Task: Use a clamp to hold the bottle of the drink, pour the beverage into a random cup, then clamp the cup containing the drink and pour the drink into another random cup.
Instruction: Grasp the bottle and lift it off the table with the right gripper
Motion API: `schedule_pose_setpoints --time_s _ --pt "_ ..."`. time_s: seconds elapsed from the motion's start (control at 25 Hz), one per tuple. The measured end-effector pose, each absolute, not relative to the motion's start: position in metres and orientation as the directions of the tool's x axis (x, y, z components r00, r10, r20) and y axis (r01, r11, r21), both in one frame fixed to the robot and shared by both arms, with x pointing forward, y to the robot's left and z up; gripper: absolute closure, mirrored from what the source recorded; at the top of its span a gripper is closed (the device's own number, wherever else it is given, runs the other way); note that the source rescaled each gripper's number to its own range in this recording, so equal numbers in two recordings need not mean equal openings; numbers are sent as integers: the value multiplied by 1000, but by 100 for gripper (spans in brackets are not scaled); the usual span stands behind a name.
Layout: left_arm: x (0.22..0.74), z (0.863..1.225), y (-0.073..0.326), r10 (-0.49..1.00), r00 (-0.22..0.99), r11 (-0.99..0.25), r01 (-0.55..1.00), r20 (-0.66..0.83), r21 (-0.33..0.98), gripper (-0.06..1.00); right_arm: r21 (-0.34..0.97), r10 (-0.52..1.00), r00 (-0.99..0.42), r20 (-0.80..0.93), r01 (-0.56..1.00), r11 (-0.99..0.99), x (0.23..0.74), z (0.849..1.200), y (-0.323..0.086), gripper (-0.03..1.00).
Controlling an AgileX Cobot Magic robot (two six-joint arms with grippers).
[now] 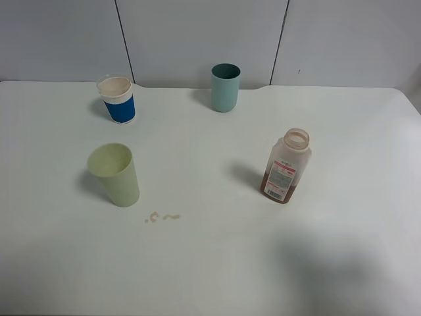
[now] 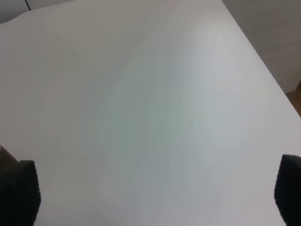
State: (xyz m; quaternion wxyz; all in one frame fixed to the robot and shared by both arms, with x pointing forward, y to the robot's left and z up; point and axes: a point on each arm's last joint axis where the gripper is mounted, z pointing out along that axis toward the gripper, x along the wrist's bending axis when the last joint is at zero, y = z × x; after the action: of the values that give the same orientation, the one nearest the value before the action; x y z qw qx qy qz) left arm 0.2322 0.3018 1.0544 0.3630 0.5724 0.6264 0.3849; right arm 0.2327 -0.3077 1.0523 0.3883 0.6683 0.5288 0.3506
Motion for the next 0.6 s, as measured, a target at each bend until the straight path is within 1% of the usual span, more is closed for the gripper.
schedule_pose_setpoints --time_s 0.6 --pt "232 1054 302 997 -81 48 438 -14 898 -6 890 979 194 55 435 -136 233 1052 -308 -3"
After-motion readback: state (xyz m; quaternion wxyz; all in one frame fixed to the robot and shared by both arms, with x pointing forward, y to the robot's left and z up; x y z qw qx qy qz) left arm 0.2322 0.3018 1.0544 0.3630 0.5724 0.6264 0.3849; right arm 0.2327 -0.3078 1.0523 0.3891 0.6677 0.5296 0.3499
